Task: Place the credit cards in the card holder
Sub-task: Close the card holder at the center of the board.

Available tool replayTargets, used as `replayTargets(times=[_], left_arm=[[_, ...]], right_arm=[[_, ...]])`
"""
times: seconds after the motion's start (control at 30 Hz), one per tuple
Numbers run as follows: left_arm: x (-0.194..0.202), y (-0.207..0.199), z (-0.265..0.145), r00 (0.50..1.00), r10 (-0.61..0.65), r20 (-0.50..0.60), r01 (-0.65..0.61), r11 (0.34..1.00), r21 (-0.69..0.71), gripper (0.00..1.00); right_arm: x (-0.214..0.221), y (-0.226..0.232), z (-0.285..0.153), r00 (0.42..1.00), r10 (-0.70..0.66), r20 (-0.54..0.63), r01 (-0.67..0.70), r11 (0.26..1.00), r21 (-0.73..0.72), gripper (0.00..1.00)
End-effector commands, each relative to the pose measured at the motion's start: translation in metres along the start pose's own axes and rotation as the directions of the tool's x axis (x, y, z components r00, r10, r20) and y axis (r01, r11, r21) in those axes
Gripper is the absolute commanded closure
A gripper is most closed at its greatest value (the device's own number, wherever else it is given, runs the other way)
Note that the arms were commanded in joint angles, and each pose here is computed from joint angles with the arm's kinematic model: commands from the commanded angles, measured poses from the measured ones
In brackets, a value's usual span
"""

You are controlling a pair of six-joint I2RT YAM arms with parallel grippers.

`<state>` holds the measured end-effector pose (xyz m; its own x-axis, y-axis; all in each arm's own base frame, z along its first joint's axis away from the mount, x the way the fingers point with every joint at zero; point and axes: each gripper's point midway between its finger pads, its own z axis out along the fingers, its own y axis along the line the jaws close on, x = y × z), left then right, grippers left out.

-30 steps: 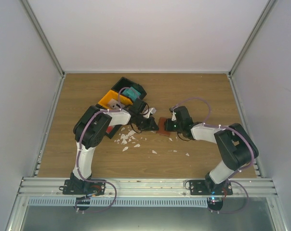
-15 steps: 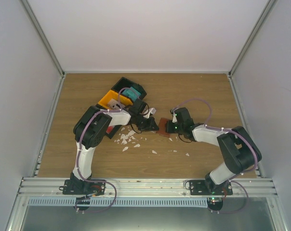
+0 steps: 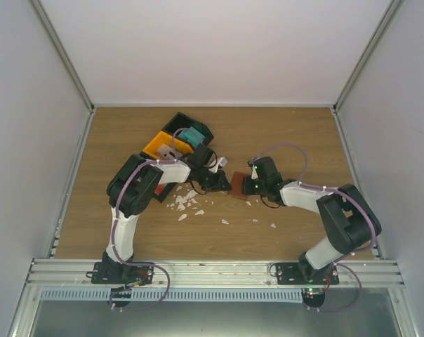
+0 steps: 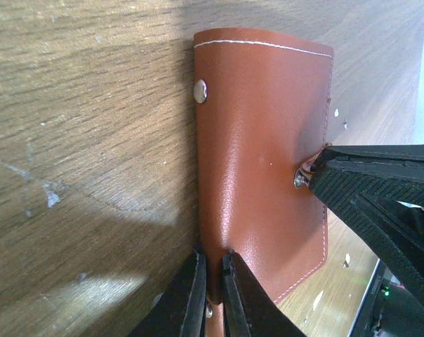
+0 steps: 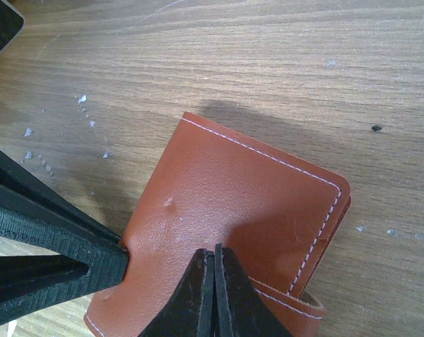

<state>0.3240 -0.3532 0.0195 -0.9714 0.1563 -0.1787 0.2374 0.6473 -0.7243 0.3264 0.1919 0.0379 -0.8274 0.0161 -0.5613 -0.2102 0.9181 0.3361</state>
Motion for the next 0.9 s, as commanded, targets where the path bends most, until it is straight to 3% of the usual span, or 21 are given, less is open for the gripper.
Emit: replayTargets(times=[0.0, 0.3, 0.87], left_arm=[[0.04, 0.051, 0.015, 0.992, -0.103, -0.075, 0.088, 0.98, -0.178, 0.89], [0.037, 0.047, 0.014, 0.993, -0.094, -0.068, 0.081, 0.982, -0.172, 0.89], [0.038, 0.047, 0.015, 0.992, -0.093, -0.081, 0.079, 0.982, -0.169, 0.89]], right_arm=[[0.005, -0.002, 0.003, 1.0, -0.004, 0.011, 0.004, 1.0, 0.007, 0.99], [-0.014, -0.005, -0.011, 0.988, 0.097, 0.123, -0.1, 0.995, 0.016, 1.0], [0.02, -0.002, 0.005, 0.992, 0.122, 0.012, -0.122, 0.992, -0.036, 0.99]])
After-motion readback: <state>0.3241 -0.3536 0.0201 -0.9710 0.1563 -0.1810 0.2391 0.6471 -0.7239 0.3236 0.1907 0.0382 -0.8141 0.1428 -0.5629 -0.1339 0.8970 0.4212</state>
